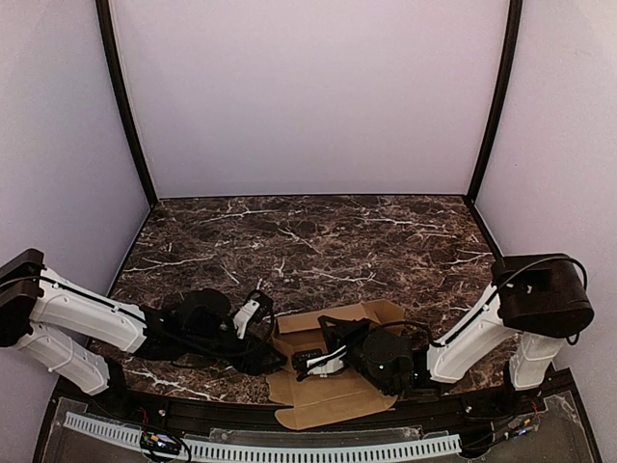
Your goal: Fold the paper box
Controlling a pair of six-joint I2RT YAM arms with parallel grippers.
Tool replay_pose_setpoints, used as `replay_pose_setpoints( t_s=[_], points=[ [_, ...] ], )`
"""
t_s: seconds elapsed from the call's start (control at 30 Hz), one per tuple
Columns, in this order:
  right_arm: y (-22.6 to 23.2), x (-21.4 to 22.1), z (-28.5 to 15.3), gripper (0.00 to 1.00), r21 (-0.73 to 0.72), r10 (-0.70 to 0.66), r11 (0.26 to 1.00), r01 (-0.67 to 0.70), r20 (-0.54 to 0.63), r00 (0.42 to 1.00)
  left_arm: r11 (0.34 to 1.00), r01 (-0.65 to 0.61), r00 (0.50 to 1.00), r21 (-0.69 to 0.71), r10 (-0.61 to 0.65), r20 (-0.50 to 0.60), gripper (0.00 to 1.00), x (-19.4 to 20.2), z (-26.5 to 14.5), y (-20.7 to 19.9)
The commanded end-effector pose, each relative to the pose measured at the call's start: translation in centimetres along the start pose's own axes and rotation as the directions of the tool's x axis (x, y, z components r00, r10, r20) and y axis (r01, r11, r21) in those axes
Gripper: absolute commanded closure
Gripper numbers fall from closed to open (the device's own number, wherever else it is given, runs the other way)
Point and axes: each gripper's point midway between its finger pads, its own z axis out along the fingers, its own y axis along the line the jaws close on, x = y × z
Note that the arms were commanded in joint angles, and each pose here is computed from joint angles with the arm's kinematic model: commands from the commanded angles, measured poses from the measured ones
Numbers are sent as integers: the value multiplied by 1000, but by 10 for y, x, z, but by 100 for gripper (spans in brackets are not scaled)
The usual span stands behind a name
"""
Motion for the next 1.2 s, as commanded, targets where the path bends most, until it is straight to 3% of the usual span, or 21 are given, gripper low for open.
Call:
replay_pose_setpoints(
  t_s=[0.0, 0.53, 1.17],
  points=[
    [-5, -5, -2, 100, 16, 48, 999, -48, -3, 999, 994, -8, 997, -113, 17, 74, 36, -14, 0, 11],
    [5, -8, -9, 100, 28, 60, 998, -58, -43, 997, 913, -54, 968, -405, 147, 202, 35, -28, 11, 6],
    [3, -11, -14, 100, 108, 115, 989, -104, -102, 988, 828, -15, 956, -560, 175, 234, 54, -36, 15, 23]
  ],
)
